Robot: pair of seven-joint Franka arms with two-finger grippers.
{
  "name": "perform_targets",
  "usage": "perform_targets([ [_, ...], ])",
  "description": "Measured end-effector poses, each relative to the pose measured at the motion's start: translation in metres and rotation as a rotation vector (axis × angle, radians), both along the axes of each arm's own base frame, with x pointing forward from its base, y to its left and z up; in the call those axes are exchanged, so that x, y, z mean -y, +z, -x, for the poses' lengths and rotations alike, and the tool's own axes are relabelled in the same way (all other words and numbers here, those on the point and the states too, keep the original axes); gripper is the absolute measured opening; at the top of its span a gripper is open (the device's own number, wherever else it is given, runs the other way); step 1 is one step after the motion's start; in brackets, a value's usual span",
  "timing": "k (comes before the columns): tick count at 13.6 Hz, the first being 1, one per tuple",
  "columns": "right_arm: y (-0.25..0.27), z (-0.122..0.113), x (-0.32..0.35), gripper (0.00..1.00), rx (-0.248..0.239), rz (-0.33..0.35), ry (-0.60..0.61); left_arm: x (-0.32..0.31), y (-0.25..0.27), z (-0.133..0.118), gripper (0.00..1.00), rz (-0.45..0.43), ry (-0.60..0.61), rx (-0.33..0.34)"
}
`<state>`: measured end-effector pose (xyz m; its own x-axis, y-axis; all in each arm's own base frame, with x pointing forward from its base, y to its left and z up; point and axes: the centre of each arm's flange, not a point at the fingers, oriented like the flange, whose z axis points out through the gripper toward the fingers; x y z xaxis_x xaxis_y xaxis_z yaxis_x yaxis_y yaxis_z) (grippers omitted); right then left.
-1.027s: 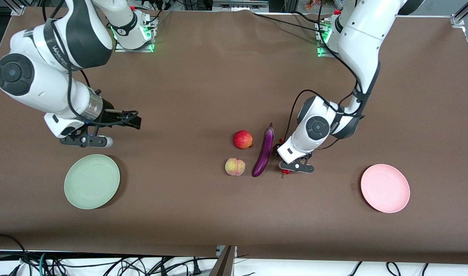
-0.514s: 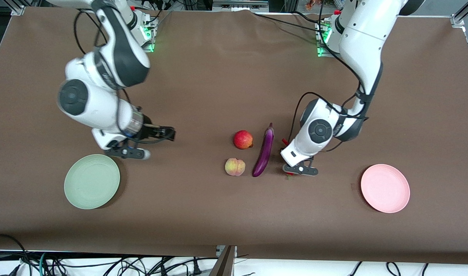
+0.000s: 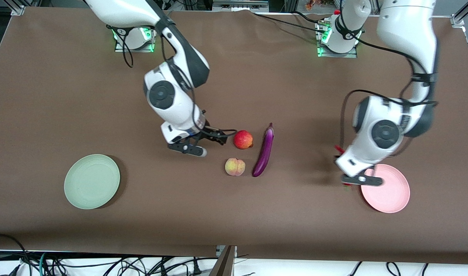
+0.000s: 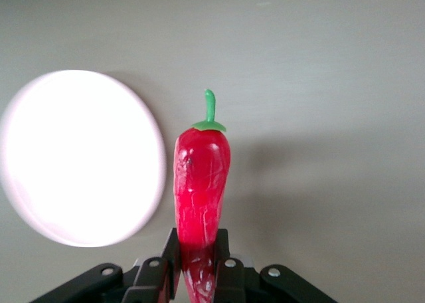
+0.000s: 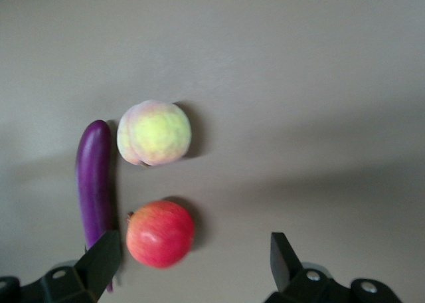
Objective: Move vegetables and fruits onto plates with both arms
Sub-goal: 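Carry the chili to the pink plate while the right gripper grasps pomegranate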
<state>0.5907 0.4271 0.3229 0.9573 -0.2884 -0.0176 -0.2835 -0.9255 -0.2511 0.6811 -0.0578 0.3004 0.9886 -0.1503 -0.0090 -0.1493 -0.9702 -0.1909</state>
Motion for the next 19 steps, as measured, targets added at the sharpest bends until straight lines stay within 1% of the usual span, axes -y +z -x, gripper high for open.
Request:
perform_targets([
  [2, -0.027, 0.011, -0.024, 1.00, 0.031, 0.003, -0.011, -0.062, -0.008, -0.005, 0.23, -0.015, 0.001, -0.013],
  [4, -0.057, 0.027, -0.048, 1.00, 0.056, 0.034, 0.005, -0.108, -0.029, -0.013, 0.23, -0.026, -0.010, -0.015],
  [6, -0.080, 0.043, -0.067, 1.00, 0.068, 0.037, 0.006, -0.133, -0.058, -0.021, 0.23, -0.037, -0.033, 0.011],
  [8, -0.090, 0.053, -0.079, 1.00, 0.070, 0.034, 0.012, -0.144, -0.084, -0.024, 0.23, -0.045, -0.038, 0.018],
  [10, -0.087, 0.054, -0.084, 1.00, 0.076, 0.028, 0.010, -0.145, -0.096, -0.025, 0.23, -0.048, -0.042, 0.014],
  [13, -0.091, 0.056, -0.096, 1.00, 0.076, 0.018, -0.008, -0.145, -0.094, -0.030, 0.23, -0.051, -0.047, 0.029],
  [19, -0.108, 0.057, -0.100, 1.00, 0.083, 0.045, 0.013, -0.146, -0.092, -0.047, 0.23, -0.063, -0.057, 0.065],
])
